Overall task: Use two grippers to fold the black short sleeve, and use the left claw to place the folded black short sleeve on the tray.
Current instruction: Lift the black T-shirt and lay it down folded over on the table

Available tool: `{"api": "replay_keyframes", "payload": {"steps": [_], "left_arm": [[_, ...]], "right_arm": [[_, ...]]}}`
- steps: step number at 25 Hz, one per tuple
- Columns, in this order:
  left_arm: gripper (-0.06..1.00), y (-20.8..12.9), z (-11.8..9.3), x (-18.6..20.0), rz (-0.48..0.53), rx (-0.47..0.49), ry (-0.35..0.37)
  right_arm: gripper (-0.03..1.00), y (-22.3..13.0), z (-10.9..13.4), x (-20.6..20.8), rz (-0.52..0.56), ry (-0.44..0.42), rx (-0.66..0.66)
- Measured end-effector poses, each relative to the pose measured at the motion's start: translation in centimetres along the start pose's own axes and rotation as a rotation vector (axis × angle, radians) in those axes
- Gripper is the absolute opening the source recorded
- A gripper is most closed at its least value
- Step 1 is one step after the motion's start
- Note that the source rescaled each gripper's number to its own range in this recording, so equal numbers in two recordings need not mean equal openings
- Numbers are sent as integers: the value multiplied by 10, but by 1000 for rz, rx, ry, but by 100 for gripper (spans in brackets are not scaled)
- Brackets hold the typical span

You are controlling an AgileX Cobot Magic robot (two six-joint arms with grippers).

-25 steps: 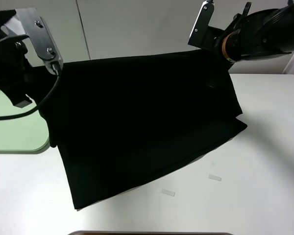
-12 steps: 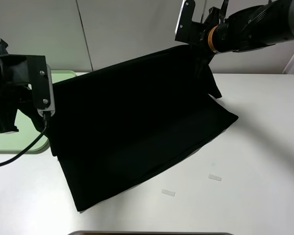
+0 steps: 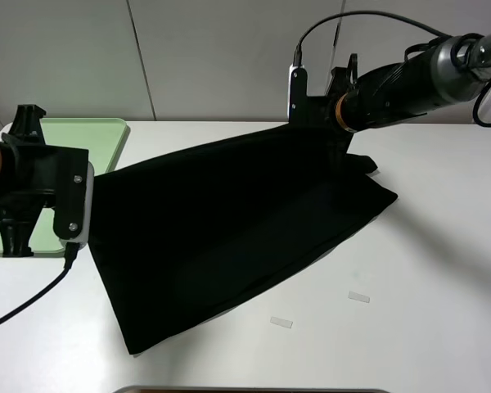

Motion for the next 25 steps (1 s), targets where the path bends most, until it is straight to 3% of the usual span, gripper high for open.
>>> {"api": "replay_keyframes", "payload": {"steps": [4, 11, 25], "left_arm": [[0, 0, -16, -5, -29, -66, -17], [0, 16, -43, -6, -97, -146, -70], [0, 25, -100, 10, -105, -215, -332]], "right_arm": [[0, -3, 29, -2, 0, 71, 134], [0, -21, 63, -1, 30, 169, 226], [0, -35, 84, 4, 84, 276, 237]]}}
Point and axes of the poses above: a point on each arm's last joint axis where the gripper is mounted, x pointing back along that axis away from the gripper, z along the wrist's bending axis when the last joint is at zero, y = z × x, the point moved 10 cm from there along -x, pointing out along that axis toward the gripper, and after that the axes turned 9 degrees about x, right-handed, at the moved point
